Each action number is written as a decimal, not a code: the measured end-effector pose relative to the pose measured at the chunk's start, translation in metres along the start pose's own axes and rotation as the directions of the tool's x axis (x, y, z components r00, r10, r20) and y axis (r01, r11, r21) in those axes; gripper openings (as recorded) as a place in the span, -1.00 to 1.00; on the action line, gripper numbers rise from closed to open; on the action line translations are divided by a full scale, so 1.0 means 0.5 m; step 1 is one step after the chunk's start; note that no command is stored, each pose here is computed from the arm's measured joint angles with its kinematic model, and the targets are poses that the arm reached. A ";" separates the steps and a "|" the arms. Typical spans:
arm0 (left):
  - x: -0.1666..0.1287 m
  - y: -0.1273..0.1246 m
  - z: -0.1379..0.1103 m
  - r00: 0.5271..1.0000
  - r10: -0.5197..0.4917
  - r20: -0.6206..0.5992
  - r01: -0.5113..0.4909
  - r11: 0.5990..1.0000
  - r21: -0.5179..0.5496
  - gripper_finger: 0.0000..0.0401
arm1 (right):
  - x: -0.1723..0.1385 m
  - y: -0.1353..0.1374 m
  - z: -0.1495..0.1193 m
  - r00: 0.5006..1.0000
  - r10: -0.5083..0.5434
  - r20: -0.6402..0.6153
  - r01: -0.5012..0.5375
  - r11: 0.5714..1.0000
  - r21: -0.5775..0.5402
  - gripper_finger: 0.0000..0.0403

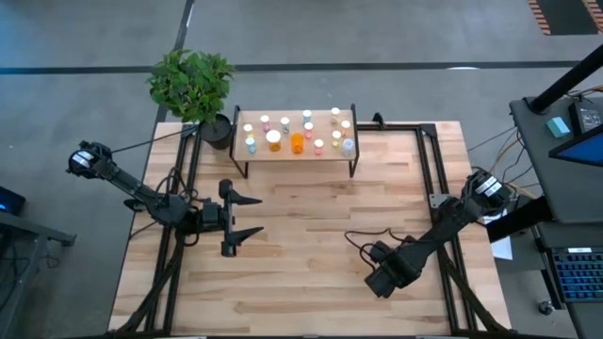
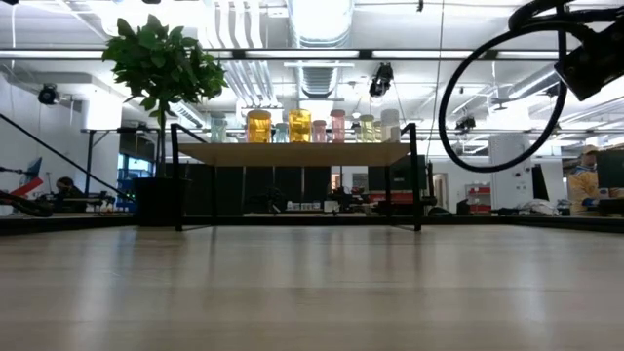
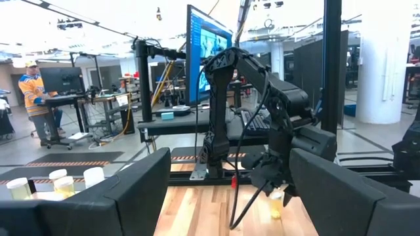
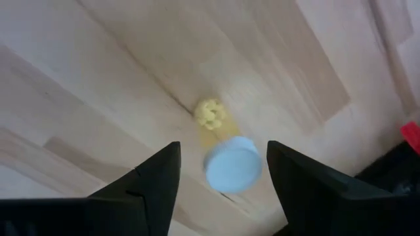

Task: Pick and place medicine bottles onto shelf by color
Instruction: Put the yellow pill bottle on the shelf

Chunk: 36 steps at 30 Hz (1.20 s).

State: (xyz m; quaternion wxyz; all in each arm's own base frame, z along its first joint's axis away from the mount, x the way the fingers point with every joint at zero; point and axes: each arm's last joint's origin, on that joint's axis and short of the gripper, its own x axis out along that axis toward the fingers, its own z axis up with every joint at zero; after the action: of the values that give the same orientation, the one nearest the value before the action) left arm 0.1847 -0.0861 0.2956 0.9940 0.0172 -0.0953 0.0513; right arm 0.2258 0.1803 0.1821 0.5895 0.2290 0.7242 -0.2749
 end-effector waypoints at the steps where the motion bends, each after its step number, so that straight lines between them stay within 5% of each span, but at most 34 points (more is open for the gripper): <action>1: 0.000 0.000 0.000 1.000 0.000 0.001 0.000 1.000 -0.001 0.47 | -0.001 0.000 0.000 1.000 0.006 0.001 -0.006 1.000 -0.002 0.04; 14: 0.000 0.000 0.000 1.000 0.001 0.001 -0.001 1.000 -0.001 0.47 | -0.012 -0.001 -0.002 1.000 0.028 0.003 -0.028 1.000 -0.003 -0.44; 22: 0.000 0.000 0.001 1.000 0.001 0.004 -0.001 1.000 -0.003 0.47 | -0.022 -0.004 -0.005 0.999 0.048 -0.017 -0.048 0.999 -0.018 -0.41; 36: 0.000 0.000 0.002 1.000 0.000 0.005 0.000 1.000 -0.004 0.47 | -0.228 0.018 0.075 0.926 0.347 0.151 -0.318 0.930 -0.186 -0.45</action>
State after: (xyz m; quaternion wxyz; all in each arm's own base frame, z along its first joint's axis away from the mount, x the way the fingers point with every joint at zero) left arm 0.1845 -0.0862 0.2967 0.9937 0.0155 -0.0981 0.0513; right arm 0.2818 0.1608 0.2871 0.7073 0.2753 0.6375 -0.1323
